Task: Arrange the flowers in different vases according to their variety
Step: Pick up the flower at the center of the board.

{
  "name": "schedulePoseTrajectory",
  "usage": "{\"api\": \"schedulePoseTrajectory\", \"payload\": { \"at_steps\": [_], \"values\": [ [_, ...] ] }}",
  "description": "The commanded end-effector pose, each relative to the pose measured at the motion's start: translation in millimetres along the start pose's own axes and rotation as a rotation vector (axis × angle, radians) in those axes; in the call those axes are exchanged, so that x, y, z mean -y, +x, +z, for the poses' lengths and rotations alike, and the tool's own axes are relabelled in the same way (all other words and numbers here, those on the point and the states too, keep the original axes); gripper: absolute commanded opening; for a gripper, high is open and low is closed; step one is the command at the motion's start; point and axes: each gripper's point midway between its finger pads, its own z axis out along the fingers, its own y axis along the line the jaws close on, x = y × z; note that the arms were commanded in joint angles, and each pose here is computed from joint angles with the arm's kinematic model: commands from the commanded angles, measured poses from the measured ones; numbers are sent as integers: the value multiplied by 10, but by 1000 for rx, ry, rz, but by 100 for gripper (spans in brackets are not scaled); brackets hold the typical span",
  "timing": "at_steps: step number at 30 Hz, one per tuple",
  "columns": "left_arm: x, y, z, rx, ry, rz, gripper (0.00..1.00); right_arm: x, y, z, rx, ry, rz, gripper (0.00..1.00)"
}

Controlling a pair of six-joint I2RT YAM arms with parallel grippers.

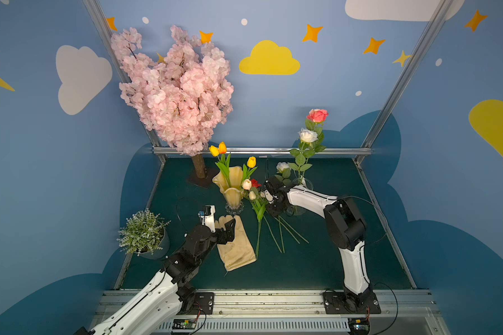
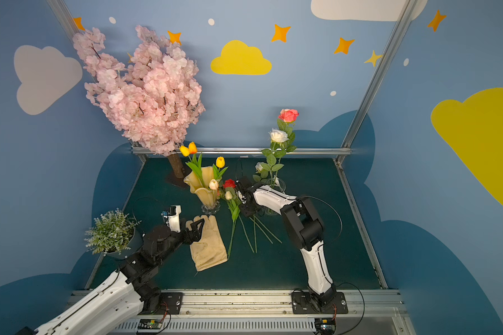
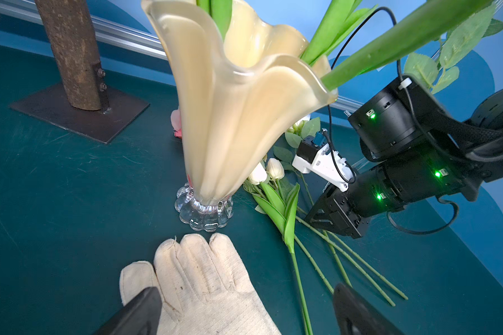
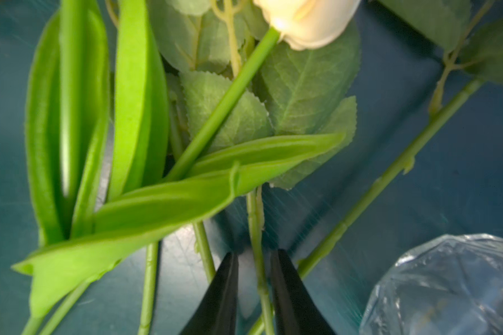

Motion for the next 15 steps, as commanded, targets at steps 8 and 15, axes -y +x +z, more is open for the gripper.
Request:
{"api": "schedulePoseTrajectory", "payload": {
  "at_steps": [8,15],
  "values": [
    [17,-50,-12,16,9,11,95,31,59,95,-40,-52,60,24],
    [19,-55,-16,18,10,12,95,71,-5,-106,0,-24,54,0]
  ]
}}
